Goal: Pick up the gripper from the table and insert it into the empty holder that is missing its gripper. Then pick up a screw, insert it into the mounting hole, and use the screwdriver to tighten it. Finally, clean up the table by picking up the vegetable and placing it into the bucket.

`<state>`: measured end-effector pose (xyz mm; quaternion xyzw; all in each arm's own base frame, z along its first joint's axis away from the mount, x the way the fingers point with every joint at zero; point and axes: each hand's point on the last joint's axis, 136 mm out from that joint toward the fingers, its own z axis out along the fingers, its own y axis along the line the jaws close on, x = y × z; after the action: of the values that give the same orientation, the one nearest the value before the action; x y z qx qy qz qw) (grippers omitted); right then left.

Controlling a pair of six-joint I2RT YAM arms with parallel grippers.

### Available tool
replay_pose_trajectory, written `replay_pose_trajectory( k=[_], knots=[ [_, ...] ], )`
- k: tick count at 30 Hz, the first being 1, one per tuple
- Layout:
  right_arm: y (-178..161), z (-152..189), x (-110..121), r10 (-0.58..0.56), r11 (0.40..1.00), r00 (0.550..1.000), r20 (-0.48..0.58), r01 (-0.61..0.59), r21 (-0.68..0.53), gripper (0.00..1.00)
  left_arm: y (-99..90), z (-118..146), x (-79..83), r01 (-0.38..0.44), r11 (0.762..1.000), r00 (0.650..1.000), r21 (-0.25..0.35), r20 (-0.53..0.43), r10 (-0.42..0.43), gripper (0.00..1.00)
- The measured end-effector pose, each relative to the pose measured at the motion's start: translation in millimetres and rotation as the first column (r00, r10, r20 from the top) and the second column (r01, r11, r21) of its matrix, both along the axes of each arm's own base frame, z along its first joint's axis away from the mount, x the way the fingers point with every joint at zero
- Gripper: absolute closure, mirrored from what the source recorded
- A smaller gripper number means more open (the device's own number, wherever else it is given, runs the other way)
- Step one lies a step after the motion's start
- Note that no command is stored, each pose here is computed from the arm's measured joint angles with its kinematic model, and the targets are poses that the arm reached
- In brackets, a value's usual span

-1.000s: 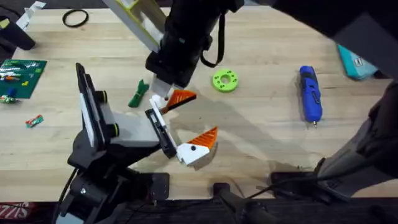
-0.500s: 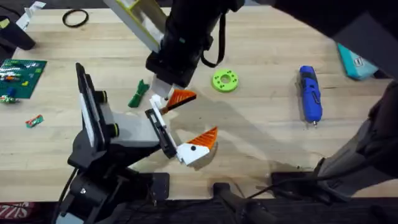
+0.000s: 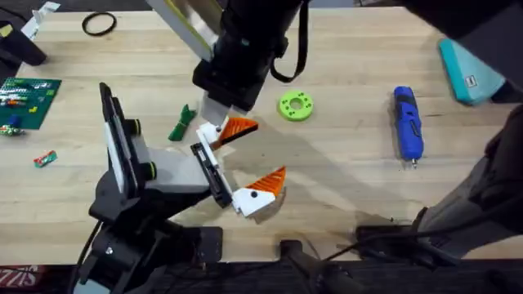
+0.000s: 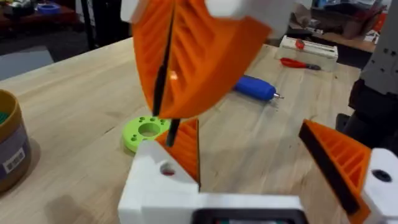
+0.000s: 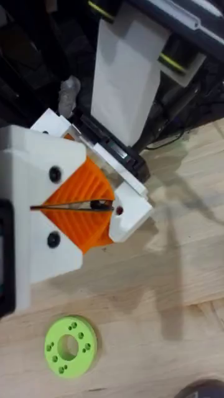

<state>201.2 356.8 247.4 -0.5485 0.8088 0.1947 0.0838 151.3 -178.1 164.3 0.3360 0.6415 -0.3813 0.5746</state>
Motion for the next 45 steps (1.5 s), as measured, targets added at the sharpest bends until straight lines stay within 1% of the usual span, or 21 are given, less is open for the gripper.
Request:
replay_pose_trajectory(
  k=[20, 45],
  knots=[
    [-1, 0, 0, 0.000, 1.000, 1.000, -0.003, 0.000, -0.003, 0.996, 0.0, 0, 0.0, 0.000, 1.000, 1.000, 0.000, 0.000, 0.000, 0.014],
    [3, -17, 2, -0.003, 0.999, 0.999, -0.032, 0.002, -0.041, 0.996, 0.0, 0, 0.0, 0.000, 1.000, 1.000, 0.000, 0.000, 0.000, 0.014]
  ],
)
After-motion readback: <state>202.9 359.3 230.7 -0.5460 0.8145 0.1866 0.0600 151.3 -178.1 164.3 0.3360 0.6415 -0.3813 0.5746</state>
